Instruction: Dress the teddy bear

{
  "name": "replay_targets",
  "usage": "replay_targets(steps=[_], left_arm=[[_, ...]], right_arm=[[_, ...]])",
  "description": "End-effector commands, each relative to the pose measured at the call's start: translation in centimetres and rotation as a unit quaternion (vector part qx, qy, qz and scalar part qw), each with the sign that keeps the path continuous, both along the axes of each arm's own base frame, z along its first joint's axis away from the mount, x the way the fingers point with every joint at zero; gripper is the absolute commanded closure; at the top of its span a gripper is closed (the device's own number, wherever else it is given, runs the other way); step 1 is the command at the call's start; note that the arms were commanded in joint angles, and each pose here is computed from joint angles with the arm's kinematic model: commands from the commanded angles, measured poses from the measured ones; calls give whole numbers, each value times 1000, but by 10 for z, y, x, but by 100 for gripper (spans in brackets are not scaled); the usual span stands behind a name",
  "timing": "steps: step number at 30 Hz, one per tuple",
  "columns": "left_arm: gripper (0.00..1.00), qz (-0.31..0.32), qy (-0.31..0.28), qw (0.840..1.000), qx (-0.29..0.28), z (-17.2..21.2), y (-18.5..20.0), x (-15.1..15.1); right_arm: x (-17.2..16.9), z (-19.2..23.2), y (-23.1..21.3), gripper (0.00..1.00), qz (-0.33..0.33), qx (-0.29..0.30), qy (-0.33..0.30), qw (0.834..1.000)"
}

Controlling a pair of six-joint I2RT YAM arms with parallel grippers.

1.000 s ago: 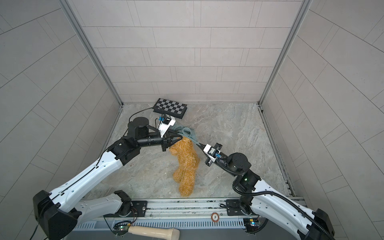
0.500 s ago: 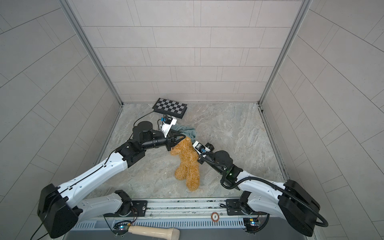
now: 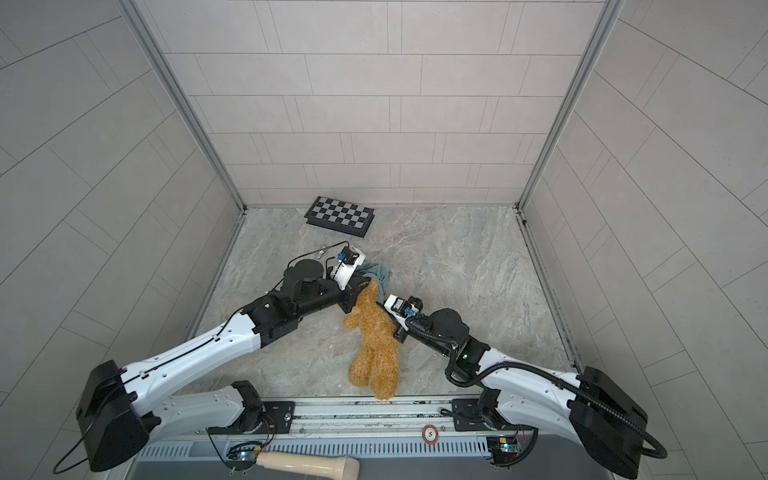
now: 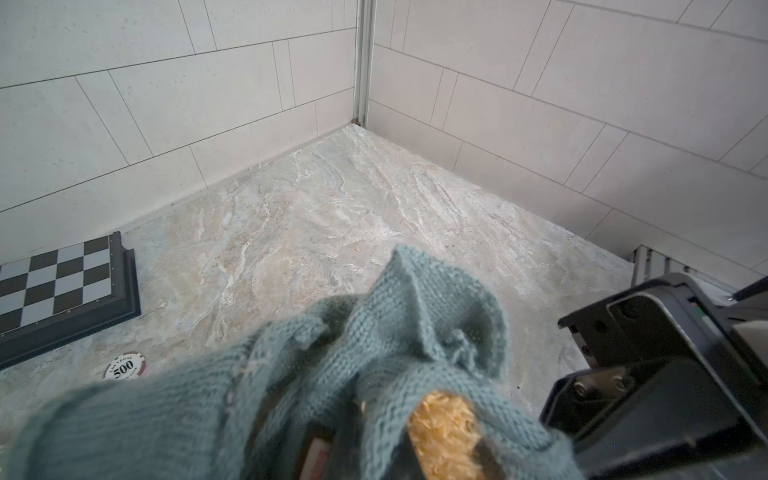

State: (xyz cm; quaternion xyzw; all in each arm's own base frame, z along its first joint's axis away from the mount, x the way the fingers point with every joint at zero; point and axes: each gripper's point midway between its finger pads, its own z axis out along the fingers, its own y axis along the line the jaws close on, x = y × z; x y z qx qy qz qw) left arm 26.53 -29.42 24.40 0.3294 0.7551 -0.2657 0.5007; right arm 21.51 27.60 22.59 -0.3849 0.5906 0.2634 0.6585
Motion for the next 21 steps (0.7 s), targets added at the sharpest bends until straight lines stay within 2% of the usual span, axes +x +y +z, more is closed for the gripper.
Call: replay_targets(steps=[1, 4, 7, 11, 17, 21], left_arm=[[100, 44, -41, 998, -24, 8, 4, 17], [100, 59, -35, 997, -34, 2, 7, 18], [100, 60, -34, 997, -21, -8, 9, 19], [100, 57, -28, 998, 11, -27, 10, 19], [100, 17, -13, 1000, 13, -36, -2, 12], [100, 41, 1, 999, -23, -33, 4, 19]], right_arm=[[-14, 15, 14, 100, 49, 38, -3, 998], [-4, -4, 15, 100, 28, -4, 7, 1000], [0, -5, 4, 100, -1, 8, -4, 1000], [-3, 19, -1, 100, -2, 40, -17, 999], [9, 23, 8, 97, -11, 27, -13, 999], [10, -3, 18, 99, 3, -14, -1, 1000]])
